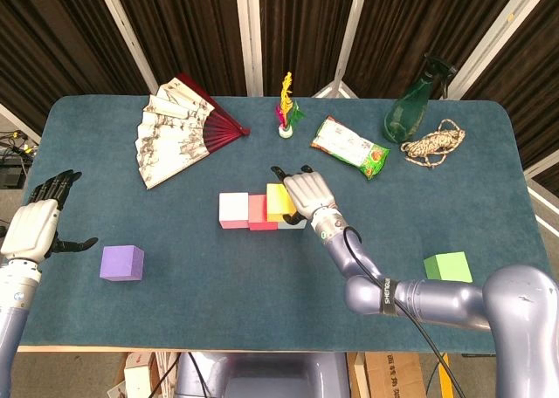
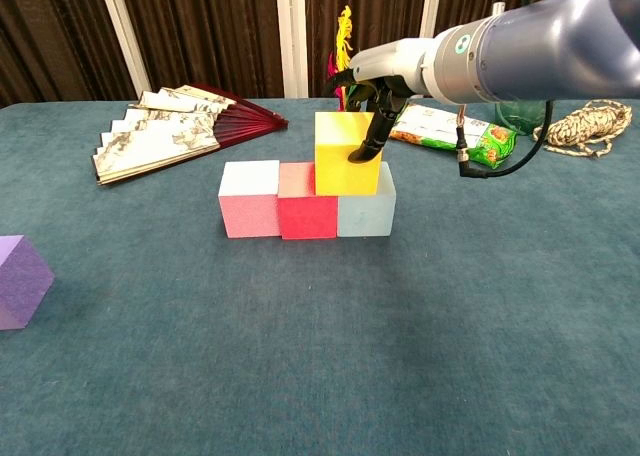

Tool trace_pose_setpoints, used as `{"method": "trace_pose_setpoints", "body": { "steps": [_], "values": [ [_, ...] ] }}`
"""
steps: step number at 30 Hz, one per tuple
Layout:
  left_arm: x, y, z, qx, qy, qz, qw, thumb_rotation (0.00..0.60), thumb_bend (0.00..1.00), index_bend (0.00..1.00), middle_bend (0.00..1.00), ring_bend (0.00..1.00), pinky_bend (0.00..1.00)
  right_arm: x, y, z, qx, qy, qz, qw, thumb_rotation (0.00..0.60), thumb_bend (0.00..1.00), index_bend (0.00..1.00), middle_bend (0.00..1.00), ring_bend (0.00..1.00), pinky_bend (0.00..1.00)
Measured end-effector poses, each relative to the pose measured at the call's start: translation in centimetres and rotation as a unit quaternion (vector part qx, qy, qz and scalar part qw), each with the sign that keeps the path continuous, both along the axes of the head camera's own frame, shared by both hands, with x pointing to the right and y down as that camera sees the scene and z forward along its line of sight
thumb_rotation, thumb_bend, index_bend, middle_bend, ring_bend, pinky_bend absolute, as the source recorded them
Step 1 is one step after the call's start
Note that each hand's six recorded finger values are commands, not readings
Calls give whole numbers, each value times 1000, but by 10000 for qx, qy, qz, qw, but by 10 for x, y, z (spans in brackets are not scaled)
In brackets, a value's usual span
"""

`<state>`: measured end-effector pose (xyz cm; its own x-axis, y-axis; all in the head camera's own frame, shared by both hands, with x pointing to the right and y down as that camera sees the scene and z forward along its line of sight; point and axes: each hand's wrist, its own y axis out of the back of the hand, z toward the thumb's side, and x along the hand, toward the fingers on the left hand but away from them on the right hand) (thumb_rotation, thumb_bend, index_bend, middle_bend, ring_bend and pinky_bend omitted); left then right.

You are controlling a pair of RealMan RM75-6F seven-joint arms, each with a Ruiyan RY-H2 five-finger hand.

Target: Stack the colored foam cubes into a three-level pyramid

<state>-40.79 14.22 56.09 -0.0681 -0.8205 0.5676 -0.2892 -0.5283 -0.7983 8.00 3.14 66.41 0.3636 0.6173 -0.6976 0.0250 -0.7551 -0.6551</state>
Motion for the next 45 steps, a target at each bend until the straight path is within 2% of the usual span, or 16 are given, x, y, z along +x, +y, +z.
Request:
{"method": "trace_pose_setpoints", "body": {
  "steps": [45],
  "values": [
    [-2, 0, 1, -18, -5, -22, 10000, 600, 121, 0, 9, 0, 18, -4, 0, -2, 19, 22, -57, 10000, 600, 324, 0, 475, 346, 122]
  ]
}}
